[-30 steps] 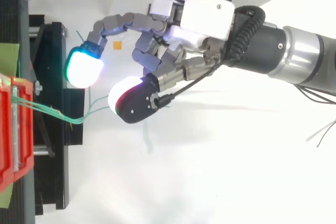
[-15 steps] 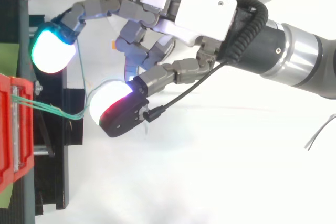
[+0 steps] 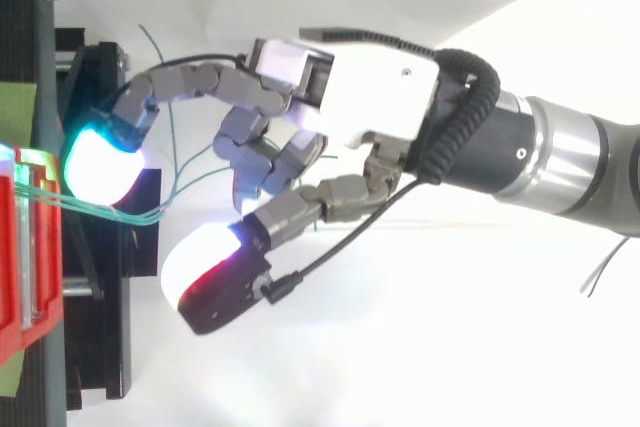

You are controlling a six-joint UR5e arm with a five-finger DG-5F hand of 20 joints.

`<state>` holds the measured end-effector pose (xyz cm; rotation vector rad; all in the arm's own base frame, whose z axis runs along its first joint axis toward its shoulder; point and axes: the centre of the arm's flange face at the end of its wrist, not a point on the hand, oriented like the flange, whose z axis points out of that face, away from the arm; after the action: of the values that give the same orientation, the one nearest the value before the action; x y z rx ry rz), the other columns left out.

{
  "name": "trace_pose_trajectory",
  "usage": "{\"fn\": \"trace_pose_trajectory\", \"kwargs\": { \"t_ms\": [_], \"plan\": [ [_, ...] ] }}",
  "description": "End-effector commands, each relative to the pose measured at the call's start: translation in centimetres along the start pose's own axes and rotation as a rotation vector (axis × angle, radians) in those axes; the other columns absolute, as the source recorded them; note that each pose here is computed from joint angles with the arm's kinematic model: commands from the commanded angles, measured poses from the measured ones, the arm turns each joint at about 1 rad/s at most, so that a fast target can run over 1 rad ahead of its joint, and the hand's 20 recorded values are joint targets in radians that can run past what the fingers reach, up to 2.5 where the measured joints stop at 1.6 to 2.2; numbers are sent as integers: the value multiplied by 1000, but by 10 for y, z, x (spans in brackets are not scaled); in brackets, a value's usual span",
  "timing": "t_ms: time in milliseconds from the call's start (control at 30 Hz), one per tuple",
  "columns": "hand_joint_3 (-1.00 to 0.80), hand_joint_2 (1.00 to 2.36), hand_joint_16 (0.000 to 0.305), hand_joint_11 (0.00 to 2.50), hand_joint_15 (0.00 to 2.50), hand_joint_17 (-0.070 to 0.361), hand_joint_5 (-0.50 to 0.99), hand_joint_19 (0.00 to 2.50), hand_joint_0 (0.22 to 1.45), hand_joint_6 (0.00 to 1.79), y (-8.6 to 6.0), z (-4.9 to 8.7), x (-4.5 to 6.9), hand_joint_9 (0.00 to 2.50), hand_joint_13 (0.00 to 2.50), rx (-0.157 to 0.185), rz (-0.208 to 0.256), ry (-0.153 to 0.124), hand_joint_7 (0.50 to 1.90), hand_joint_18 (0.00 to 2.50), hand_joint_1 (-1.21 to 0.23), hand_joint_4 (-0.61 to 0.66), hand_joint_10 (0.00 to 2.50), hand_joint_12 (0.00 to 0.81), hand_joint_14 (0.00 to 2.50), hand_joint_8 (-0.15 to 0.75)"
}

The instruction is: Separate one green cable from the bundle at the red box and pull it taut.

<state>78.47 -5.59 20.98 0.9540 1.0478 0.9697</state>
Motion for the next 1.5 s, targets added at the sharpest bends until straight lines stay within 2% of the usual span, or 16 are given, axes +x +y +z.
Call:
{"fn": "trace_pose_trajectory", "kwargs": {
  "t_ms": [0,133,167,267,333,433,633,900,967,1000,1033,1100,1167,1333,1367,1467],
  "plan": [
    [-500,1000,214,1666,1475,160,-102,169,461,504,2,-2,10,1540,1542,3,-3,14,830,1982,-776,356,2500,539,2500,390],
    [-500,1000,214,1668,1465,160,-101,168,462,504,4,-4,20,1539,1543,11,-20,36,835,1982,-774,357,2500,541,2500,388],
    [-500,1000,212,1665,1478,159,-100,158,461,504,5,-5,28,1539,1542,10,-36,56,838,1982,-773,358,2500,537,2500,388],
    [-500,1000,212,1665,1453,159,-100,166,461,504,6,-7,34,1539,1544,8,-54,79,843,1980,-772,358,2500,538,2500,388],
    [-500,1000,212,1666,1471,159,-100,151,460,504,8,-8,41,1539,1546,7,-57,104,842,1982,-773,358,2500,541,2500,388],
    [-500,1000,212,1666,1457,159,-99,152,460,504,6,-12,45,1540,1547,29,-64,132,843,1982,-772,358,2500,539,2500,390],
    [-500,1000,205,1656,1458,154,-96,168,475,504,5,-15,49,1536,1538,49,-75,149,870,1957,-765,361,2500,540,2500,386],
    [-500,1000,208,1692,1461,156,-99,170,472,504,3,-16,48,1540,1543,60,-75,142,838,1966,-757,366,2500,540,2500,387],
    [-500,1000,210,1691,1460,158,-99,165,471,503,3,-16,46,1541,1544,65,-74,132,834,1970,-759,369,2500,540,2500,389],
    [-500,1000,210,1680,1485,157,-100,166,472,504,1,-16,40,1539,1543,77,-70,105,833,1970,-759,368,2500,542,2500,387],
    [-500,1000,208,1689,1485,156,-100,165,471,503,0,-16,38,1539,1543,87,-65,90,832,1969,-760,371,2500,542,2500,386],
    [-500,1000,208,1678,1457,156,-101,165,471,503,-2,-16,34,1538,1543,98,-60,78,831,1970,-759,371,2500,540,2500,387],
    [-500,1000,209,1687,1457,157,-101,164,470,504,-3,-17,33,1540,1543,104,-54,78,829,1972,-760,367,2500,540,2500,389],
    [-500,1000,211,1654,1457,158,-101,164,470,504,-6,-17,27,1541,1543,122,-5,56,834,1975,-760,372,2500,540,2500,388],
    [-500,1000,211,1654,1457,158,-101,164,470,504,-7,-18,25,1541,1543,134,21,48,834,1975,-760,372,2500,540,2500,388],
    [-500,1000,209,1656,1460,157,-101,165,470,504,-9,-20,22,1541,1544,152,37,48,834,1972,-758,370,2500,541,2500,388]
  ]
}}
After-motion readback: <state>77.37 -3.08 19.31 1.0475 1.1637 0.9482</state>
